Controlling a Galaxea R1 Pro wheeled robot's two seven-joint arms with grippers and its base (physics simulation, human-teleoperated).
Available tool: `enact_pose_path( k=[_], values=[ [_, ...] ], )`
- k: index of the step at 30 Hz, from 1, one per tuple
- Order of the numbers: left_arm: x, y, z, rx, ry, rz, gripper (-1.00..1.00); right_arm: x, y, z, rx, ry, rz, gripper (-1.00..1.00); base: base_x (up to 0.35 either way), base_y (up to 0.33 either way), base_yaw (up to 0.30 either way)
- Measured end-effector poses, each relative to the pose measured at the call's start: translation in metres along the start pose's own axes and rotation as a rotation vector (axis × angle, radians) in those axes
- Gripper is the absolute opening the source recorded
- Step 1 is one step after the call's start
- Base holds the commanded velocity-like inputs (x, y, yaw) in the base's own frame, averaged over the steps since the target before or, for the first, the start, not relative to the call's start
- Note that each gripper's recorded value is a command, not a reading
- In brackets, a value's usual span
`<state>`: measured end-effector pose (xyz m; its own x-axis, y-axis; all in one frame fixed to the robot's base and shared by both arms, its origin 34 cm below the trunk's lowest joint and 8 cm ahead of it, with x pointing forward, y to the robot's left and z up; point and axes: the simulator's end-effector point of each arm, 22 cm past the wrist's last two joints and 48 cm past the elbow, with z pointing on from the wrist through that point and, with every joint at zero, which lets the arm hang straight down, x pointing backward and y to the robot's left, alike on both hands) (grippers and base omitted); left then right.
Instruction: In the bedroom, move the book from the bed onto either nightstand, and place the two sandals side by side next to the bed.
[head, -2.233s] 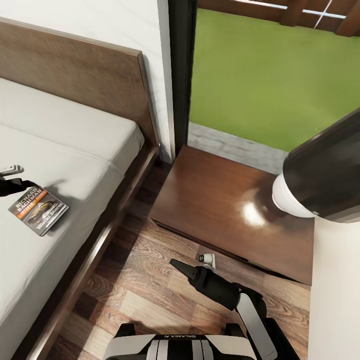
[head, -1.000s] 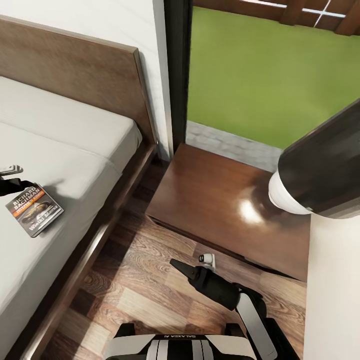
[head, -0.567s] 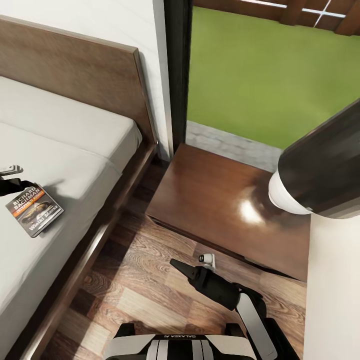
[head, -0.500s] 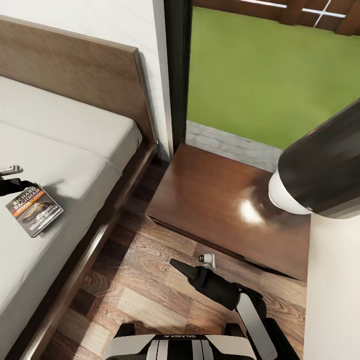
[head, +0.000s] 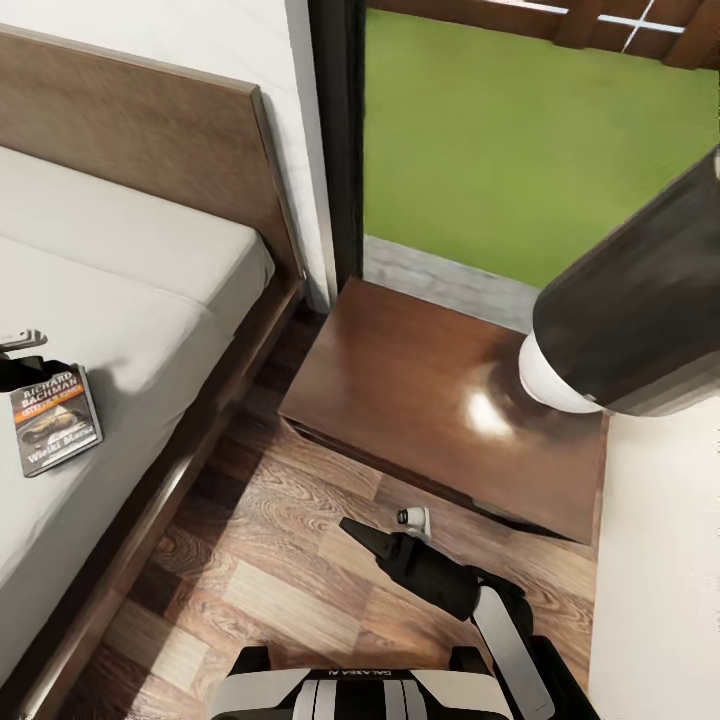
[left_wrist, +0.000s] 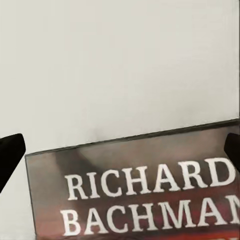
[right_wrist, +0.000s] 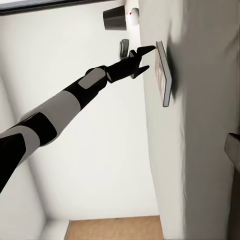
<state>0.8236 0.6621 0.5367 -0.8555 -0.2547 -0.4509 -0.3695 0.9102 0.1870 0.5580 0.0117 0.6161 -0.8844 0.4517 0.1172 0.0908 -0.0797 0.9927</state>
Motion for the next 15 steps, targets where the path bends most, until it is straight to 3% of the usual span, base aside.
enact_pose_path(
  k=[15],
  values=[
    [0.0002,0.0016,-0.0004,-0.006,0.002,0.011,1.0,0.0001,0.0001,0.0001,0.0,0.0,-0.001,1.0,-0.03,-0.043,0.0]
  ],
)
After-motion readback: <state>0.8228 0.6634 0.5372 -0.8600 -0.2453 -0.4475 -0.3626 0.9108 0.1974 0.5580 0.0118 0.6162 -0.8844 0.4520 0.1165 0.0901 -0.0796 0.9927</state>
